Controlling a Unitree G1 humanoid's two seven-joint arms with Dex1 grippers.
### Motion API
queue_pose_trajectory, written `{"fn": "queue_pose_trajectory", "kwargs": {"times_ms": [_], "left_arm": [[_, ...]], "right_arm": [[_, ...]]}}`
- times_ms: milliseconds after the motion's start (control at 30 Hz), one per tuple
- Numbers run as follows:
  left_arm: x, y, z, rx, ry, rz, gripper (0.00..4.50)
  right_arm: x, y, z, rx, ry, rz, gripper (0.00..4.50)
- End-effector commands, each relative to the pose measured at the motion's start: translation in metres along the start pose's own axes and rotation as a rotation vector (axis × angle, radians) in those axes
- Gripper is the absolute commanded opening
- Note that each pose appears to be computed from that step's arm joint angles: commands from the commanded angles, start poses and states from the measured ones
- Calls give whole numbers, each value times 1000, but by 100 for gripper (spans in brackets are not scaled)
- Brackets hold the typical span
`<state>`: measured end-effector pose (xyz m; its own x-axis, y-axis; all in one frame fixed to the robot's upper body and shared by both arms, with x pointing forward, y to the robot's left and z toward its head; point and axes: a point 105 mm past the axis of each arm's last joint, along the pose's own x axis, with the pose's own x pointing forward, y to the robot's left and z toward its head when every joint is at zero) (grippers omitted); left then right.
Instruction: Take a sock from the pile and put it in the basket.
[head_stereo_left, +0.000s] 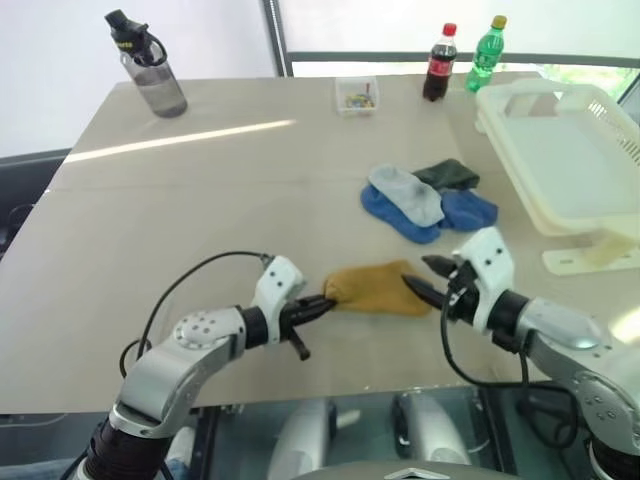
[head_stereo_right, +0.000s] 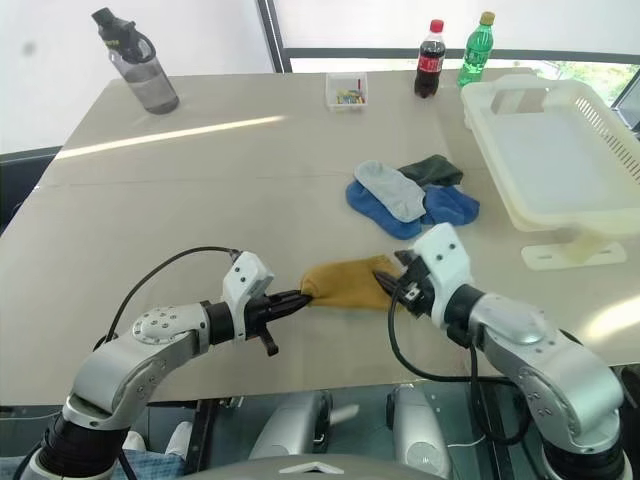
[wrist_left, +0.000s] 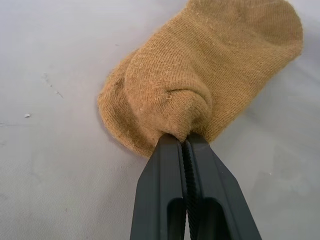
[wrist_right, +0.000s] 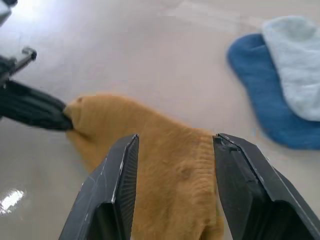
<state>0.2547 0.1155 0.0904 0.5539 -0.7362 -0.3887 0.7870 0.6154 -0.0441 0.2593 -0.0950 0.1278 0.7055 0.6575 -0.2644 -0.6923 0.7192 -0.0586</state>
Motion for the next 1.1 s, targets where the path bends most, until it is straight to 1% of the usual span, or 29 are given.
{"fn": "queue_pose_trajectory", "kwargs": {"times_ms": [33, 100, 200, 233, 267, 300, 333, 367, 400, 433, 567, 633, 700, 867, 1000, 1100], "left_arm": [[4, -2, 5, 22, -22, -1, 0], [6, -2, 5, 22, -22, 3, 0], [7, -1, 5, 9, -33, 6, 0], [7, -1, 6, 3, -41, -2, 0], [6, -3, 6, 2, -46, -17, 66], [6, -4, 7, 8, -50, -23, 93], [6, -1, 6, 24, -49, 6, 135], [6, 3, 6, 36, -46, 36, 199], [4, 6, 6, 36, -46, 51, 229], [2, 8, 6, 30, -52, 55, 278], [-13, 23, 13, -26, -96, 100, 278], [-22, 38, 15, -73, -104, 148, 278], [-27, 46, 16, -119, -102, 174, 278], [-26, 44, 7, -271, -58, 151, 278], [-27, 40, 9, -427, -97, 105, 278], [-30, 38, 12, -511, -126, 76, 357]], "right_arm": [[11, -4, -15, -38, -1, 13, 238], [16, -3, -30, -44, 42, 31, 238], [15, -3, -59, -56, 157, 51, 238], [15, -4, -64, -62, 172, 54, 238], [15, -5, -65, -54, 174, 48, 242], [15, -6, -65, -46, 170, 44, 242], [16, -7, -64, -42, 165, 43, 242], [16, -8, -63, -40, 161, 42, 242], [15, -11, -62, -40, 161, 35, 242], [15, -12, -62, -39, 162, 28, 242], [15, -15, -62, -47, 162, 14, 242], [16, -13, -62, -42, 159, 8, 242], [16, -13, -62, -37, 155, -2, 242], [16, -14, -62, -33, 152, -13, 242], [18, -13, -61, -29, 148, -17, 242], [18, -12, -62, -29, 151, -16, 242]]}}
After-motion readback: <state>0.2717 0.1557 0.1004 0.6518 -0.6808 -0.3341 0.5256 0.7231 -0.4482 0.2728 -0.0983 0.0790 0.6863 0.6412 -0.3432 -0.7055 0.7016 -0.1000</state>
